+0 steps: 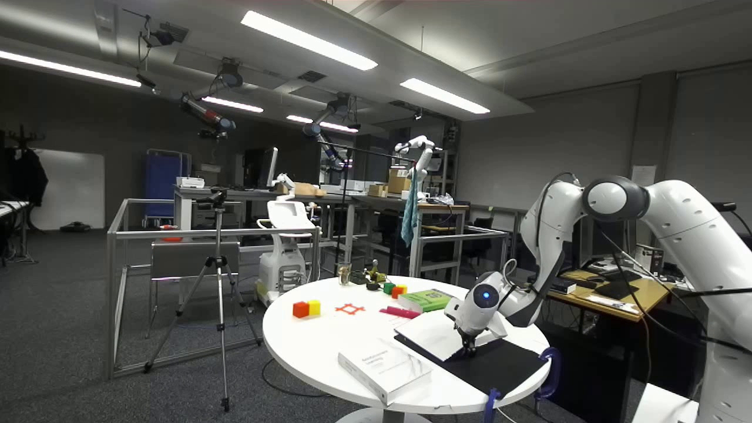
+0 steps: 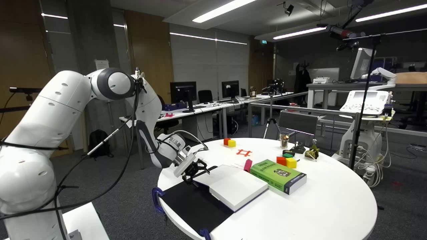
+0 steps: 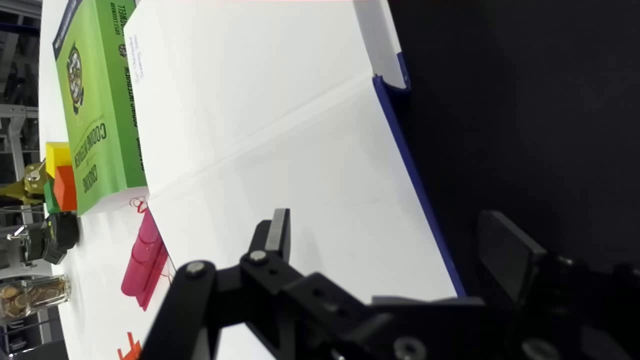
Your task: Push the open book backwards, then close the book
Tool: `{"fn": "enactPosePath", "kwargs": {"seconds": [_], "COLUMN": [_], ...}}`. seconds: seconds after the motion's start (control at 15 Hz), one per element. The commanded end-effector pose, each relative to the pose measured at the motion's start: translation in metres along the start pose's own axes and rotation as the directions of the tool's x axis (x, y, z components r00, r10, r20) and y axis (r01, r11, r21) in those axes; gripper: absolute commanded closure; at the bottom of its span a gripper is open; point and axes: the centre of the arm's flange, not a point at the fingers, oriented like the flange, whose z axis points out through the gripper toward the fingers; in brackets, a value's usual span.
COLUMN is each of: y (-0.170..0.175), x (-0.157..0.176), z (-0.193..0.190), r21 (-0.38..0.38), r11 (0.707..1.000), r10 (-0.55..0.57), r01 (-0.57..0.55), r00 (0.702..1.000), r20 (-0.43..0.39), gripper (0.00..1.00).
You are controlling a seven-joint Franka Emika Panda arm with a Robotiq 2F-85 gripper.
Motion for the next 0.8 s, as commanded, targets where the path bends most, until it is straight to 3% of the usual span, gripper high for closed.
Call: {"fn": "enactPosePath", "kwargs": {"seconds": [0.0,0.73], "y": [0.0069,0.0145], "x": [0.0045,0.0062], "z": [0.0068,0.0129], "r21": [-0.056,-0.100], "r11": [0.998,0.994], "r10": [-0.023,-0.052], "r01": [0.023,0.051], "r00": [1.000,0.999], "r20": [0.006,-0.010], "gripper": [0.00,0.00]}}
